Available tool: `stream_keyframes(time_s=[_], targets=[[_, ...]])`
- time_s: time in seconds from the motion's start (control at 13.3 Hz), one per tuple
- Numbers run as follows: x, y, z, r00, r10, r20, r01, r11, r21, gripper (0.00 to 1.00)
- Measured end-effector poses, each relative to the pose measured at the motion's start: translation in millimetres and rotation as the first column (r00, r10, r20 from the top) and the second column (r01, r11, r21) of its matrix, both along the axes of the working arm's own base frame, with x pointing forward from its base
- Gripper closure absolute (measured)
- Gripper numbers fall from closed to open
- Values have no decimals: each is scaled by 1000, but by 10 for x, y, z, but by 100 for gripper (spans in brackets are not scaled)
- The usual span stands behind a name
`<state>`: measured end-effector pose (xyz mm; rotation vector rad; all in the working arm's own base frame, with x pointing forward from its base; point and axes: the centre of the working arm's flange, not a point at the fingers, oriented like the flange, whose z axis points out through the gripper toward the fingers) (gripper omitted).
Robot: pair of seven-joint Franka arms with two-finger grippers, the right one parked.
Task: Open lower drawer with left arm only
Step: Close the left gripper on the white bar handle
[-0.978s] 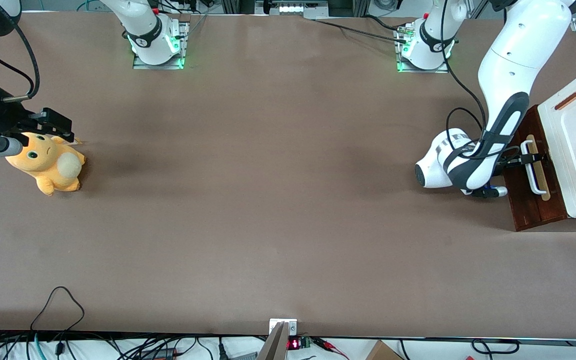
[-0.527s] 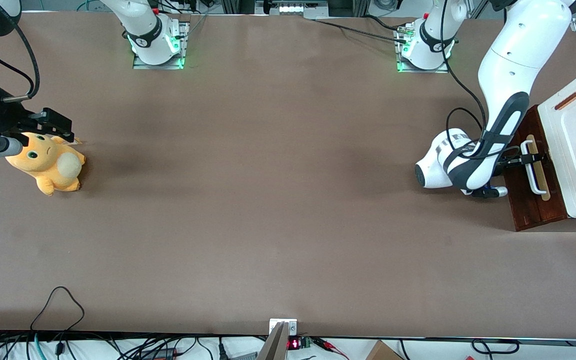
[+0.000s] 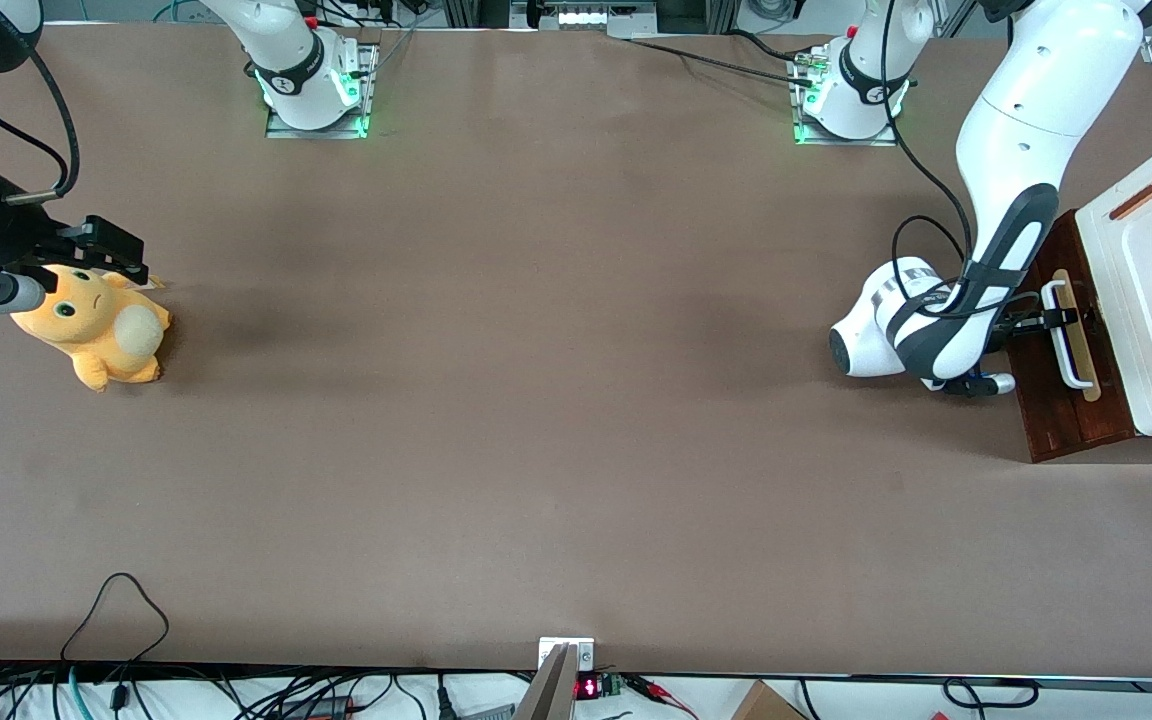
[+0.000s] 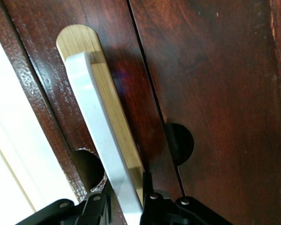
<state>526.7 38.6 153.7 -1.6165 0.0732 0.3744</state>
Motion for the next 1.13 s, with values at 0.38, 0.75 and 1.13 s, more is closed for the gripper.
stream_keyframes(time_s=[0.38,0.75,1.13], targets=[[4,-8,4,999,0,35,0,1000,6,78],[4,-10,3,999,0,36,0,1000,6,78],[5,-17,2,999,-2,39,1,1000,5,78]])
